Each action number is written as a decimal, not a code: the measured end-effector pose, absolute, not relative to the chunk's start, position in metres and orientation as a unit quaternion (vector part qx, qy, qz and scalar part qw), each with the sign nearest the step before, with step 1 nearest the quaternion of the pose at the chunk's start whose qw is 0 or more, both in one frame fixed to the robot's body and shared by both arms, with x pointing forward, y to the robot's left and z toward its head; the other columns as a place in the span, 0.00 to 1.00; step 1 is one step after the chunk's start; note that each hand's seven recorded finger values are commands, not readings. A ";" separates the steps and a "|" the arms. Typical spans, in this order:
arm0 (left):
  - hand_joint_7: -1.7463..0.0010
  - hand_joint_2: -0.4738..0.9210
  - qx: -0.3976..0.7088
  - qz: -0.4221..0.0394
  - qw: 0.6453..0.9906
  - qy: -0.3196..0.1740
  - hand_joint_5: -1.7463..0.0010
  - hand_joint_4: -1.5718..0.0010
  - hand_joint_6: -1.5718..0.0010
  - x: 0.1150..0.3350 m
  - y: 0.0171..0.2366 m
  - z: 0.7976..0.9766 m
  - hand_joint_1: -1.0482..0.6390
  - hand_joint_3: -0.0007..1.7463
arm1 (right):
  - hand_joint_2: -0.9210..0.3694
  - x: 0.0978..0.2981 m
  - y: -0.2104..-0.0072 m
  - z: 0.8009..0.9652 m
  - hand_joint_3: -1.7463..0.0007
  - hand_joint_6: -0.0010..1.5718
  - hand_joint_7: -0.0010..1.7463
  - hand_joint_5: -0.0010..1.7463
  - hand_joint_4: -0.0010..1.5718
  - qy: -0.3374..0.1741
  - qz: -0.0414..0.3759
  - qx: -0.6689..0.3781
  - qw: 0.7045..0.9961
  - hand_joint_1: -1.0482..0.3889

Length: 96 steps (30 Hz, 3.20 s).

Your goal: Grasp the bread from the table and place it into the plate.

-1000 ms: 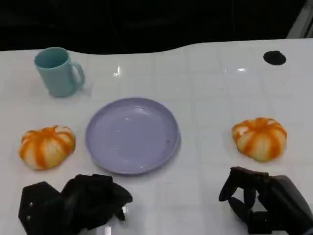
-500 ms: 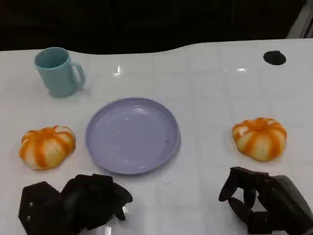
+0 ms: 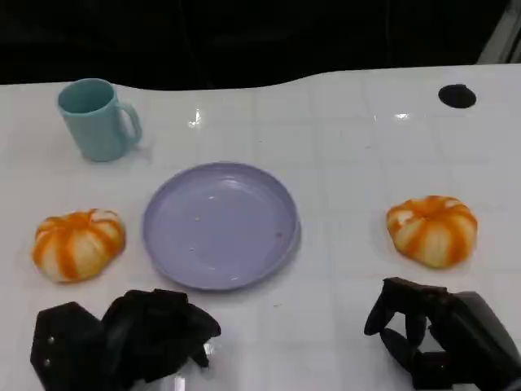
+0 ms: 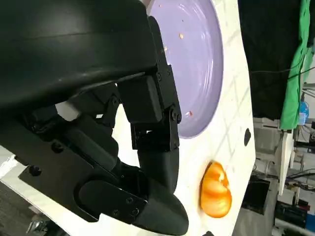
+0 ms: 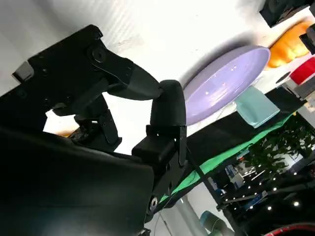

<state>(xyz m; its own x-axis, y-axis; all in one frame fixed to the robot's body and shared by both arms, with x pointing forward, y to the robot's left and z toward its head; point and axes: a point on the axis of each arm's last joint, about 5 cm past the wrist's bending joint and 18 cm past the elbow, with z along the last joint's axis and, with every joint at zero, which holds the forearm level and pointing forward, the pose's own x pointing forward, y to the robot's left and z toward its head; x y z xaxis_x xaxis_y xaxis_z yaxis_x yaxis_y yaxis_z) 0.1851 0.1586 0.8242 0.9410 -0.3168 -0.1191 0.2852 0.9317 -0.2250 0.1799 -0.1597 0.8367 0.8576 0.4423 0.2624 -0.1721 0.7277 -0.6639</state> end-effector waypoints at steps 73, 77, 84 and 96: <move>0.73 0.79 -0.107 -0.151 0.980 0.076 0.13 0.43 0.05 0.182 0.158 0.824 0.00 0.15 | 0.12 0.243 -0.162 0.893 1.00 0.19 0.01 0.19 0.02 -0.085 0.101 -0.623 0.771 0.58; 0.73 0.79 -0.107 -0.151 0.980 0.076 0.13 0.43 0.05 0.182 0.158 0.824 0.00 0.15 | 0.12 0.247 -0.161 0.886 1.00 0.20 0.01 0.19 0.02 -0.068 0.106 -0.625 0.771 0.60; 0.73 0.79 -0.107 -0.150 0.980 0.076 0.13 0.43 0.05 0.182 0.158 0.824 0.00 0.15 | 0.10 0.261 -0.159 0.881 0.99 0.19 0.00 0.18 0.02 -0.044 0.100 -0.634 0.766 0.58; 0.73 0.80 -0.105 -0.149 0.980 0.075 0.13 0.43 0.05 0.179 0.158 0.824 0.00 0.15 | 0.00 0.273 -0.158 0.864 0.96 0.79 0.23 0.82 0.59 -0.073 0.074 -0.617 0.780 0.68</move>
